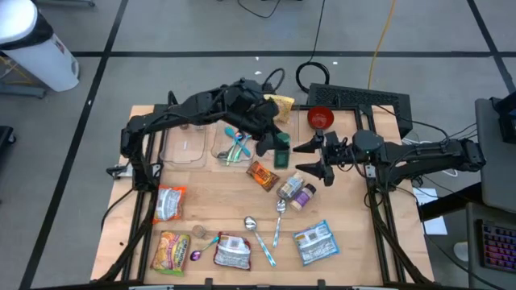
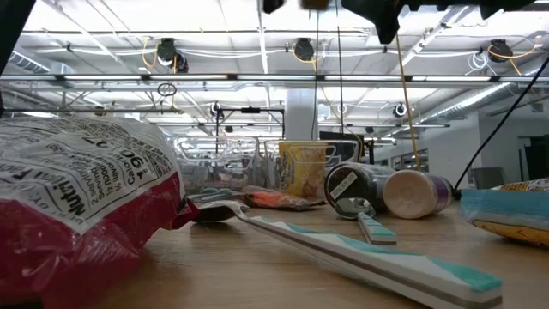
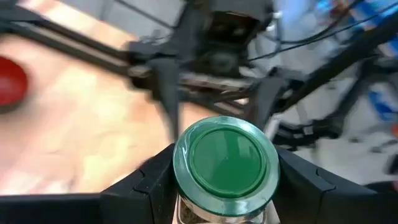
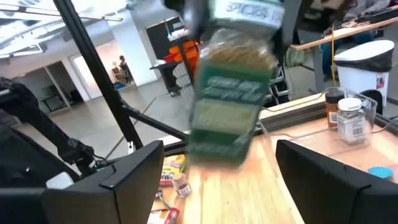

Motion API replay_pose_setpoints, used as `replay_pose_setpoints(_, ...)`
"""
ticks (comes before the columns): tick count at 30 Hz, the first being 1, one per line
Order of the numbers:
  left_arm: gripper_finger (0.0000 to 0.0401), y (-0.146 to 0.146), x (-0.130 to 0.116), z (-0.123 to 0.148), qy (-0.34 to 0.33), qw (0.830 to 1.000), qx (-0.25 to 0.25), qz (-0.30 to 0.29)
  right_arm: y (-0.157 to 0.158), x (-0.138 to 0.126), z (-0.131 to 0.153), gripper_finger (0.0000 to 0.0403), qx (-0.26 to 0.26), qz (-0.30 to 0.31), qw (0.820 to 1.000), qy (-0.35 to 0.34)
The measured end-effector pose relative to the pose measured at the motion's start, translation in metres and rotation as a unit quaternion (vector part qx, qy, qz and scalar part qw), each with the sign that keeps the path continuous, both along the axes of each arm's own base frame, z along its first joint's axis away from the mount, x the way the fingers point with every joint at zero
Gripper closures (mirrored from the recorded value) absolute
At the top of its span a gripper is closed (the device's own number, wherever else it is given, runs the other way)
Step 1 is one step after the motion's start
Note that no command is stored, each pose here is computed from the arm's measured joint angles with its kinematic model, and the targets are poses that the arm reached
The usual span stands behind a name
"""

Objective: Pick & Place Food Item
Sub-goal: Put the green spice bottle into the left transparent bin

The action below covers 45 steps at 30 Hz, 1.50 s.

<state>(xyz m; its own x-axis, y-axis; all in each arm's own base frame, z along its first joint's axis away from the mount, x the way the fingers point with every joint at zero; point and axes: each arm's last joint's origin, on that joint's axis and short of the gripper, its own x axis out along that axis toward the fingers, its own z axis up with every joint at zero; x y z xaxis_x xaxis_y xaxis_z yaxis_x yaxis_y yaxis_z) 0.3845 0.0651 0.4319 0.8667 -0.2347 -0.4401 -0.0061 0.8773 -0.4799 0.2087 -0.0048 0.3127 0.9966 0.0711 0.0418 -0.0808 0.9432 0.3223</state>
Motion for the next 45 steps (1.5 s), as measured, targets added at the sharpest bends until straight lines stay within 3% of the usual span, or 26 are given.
replay_pose_setpoints(5, 0.0195, 0.001, -0.037, 0.007, 0.085, 0.992, 0.070, 0.069, -0.006, -0.006, 0.004, 0.0116, -0.001, -0.015, 1.000, -0.012)
replay_pose_setpoints(12, 0.0195, -0.007, -0.110, 0.029, 0.184, 0.964, 0.105, 0.160, -0.014, -0.018, 0.013, 0.0122, 0.013, -0.038, 0.999, -0.034)
replay_pose_setpoints(17, 0.0195, -0.018, -0.167, 0.051, 0.192, 0.941, 0.115, 0.254, -0.017, -0.023, 0.015, 0.0122, 0.021, -0.047, 0.998, -0.035)
replay_pose_setpoints(26, 0.0195, -0.041, -0.248, 0.073, 0.131, 0.899, 0.110, 0.403, -0.022, -0.024, 0.015, 0.0122, 0.034, -0.061, 0.997, -0.032)
replay_pose_setpoints(29, 0.0195, -0.047, -0.260, 0.068, 0.114, 0.893, 0.112, 0.421, -0.022, -0.024, 0.015, 0.0122, 0.035, -0.063, 0.997, -0.032)
replay_pose_setpoints(33, 0.0195, -0.052, -0.263, 0.042, 0.123, 0.869, 0.115, 0.465, -0.023, -0.024, 0.014, 0.0122, 0.036, -0.074, 0.996, -0.031)
replay_pose_setpoints(45, 0.0195, -0.062, -0.241, -0.057, 0.135, 0.821, 0.078, 0.549, -0.024, -0.023, 0.013, 0.0122, 0.035, -0.092, 0.995, -0.028)
